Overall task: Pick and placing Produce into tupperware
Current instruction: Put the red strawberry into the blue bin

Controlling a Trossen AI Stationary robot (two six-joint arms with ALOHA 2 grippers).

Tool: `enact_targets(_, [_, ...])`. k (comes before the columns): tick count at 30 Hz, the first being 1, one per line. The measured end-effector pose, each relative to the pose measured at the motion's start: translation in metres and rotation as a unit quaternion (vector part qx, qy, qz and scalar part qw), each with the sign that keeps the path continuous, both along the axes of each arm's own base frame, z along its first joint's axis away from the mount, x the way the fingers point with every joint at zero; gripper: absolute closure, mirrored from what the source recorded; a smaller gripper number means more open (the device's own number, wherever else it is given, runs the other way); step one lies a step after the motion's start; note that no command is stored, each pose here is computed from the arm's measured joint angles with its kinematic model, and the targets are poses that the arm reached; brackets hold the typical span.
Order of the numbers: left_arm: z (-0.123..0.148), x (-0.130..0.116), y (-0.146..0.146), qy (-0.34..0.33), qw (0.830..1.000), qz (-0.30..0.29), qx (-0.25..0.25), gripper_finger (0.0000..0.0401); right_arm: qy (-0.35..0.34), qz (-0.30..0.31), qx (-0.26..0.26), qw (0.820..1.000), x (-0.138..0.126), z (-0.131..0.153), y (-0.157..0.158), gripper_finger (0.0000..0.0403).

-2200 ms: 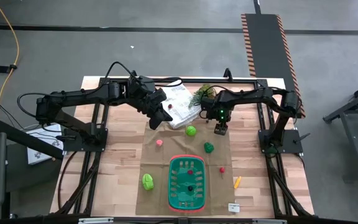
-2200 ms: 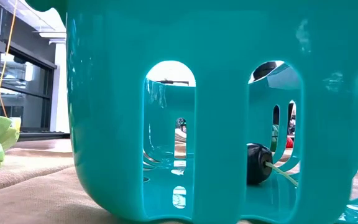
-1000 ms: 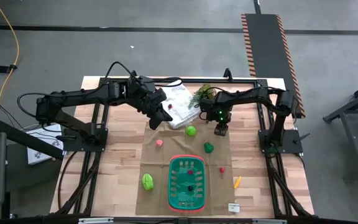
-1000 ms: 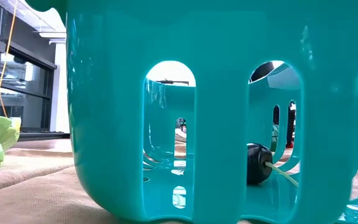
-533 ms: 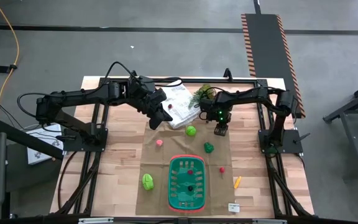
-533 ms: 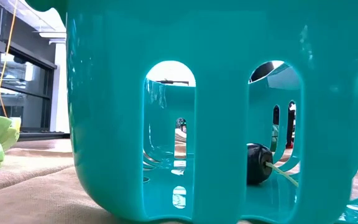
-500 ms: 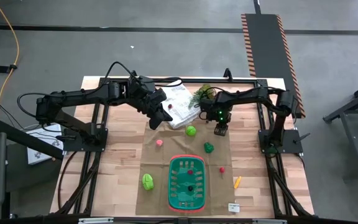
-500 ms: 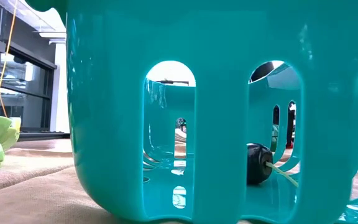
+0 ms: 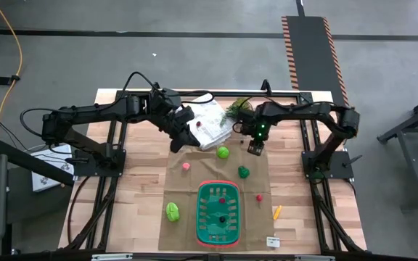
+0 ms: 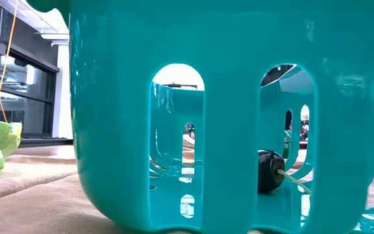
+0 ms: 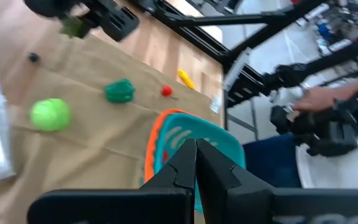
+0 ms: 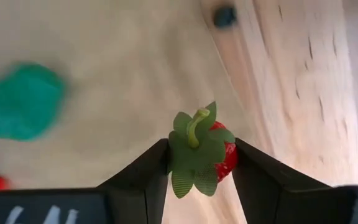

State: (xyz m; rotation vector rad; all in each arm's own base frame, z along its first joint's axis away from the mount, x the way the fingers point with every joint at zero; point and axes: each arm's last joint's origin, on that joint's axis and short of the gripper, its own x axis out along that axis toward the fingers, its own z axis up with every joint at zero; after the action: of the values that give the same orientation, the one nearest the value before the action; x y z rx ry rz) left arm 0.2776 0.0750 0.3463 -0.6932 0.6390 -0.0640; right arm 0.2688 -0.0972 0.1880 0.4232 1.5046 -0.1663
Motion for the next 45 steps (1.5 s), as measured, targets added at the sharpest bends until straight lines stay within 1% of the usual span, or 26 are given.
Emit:
enact_targets(4, [0.001,0.000,-0.002,-0.006,1.000,-0.024,-0.017,0.0400,-0.086,-0.016,0.022,0.996,-0.001,0.025,0.004,0.0258])
enact_targets(8, [0.001,0.000,-0.002,-0.007,0.999,-0.031,-0.023,0.0400,-0.184,-0.026,0.057,0.981,-0.004,0.054,0.011,0.0258])
enact_targets(11, [0.001,0.000,-0.002,-0.007,0.999,-0.031,-0.023,0.0400,-0.257,-0.025,0.088,0.962,-0.008,0.078,0.018,0.0258])
enact_targets(14, [0.001,0.000,-0.002,-0.007,0.999,-0.031,-0.023,0.0400,-0.327,-0.014,0.120,0.937,-0.014,0.101,0.026,0.0258])
enact_targets(17, [0.001,0.000,-0.002,-0.007,0.999,-0.031,-0.023,0.0400,-0.378,-0.002,0.144,0.914,-0.019,0.120,0.035,0.0258])
enact_targets(19, [0.000,-0.001,-0.002,-0.004,0.999,-0.030,-0.023,0.0400,-0.402,0.006,0.156,0.902,-0.021,0.130,0.041,0.0258])
enact_targets(23, [-0.003,-0.005,0.002,0.015,1.000,-0.021,-0.008,0.0400,-0.427,0.020,0.176,0.887,-0.021,0.141,0.058,0.0258])
enact_targets(27, [-0.003,-0.017,0.011,0.036,0.999,-0.008,-0.002,0.0400,-0.442,0.036,0.196,0.874,-0.009,0.145,0.083,0.0258])
enact_targets(29, [-0.003,-0.027,0.017,0.048,0.999,0.000,0.003,0.0400,-0.452,0.040,0.196,0.869,-0.001,0.145,0.096,0.0258])
enact_targets(32, [0.006,-0.044,0.021,0.041,0.999,0.003,0.019,0.0401,-0.473,0.032,0.191,0.860,0.009,0.146,0.112,0.0258])
enact_targets(36, [0.018,-0.069,0.026,0.026,0.999,0.026,0.040,0.0401,-0.470,-0.007,0.182,0.864,0.023,0.138,0.133,0.0258])
enact_targets(39, [0.030,-0.089,0.025,0.009,0.997,0.050,0.053,0.0401,-0.484,-0.025,0.185,0.855,0.031,0.135,0.154,0.0258])
enact_targets(40, [0.033,-0.095,0.025,0.003,0.997,0.057,0.057,0.0401,-0.485,-0.033,0.183,0.854,0.034,0.133,0.162,0.0258])
enact_targets(41, [0.037,-0.100,0.023,-0.005,0.996,0.061,0.062,0.0401,-0.482,-0.041,0.180,0.857,0.036,0.129,0.169,0.0258])
enact_targets(45, [0.047,-0.118,0.013,-0.023,0.993,0.076,0.084,0.0401,-0.454,-0.070,0.146,0.876,0.046,0.122,0.198,0.0258])
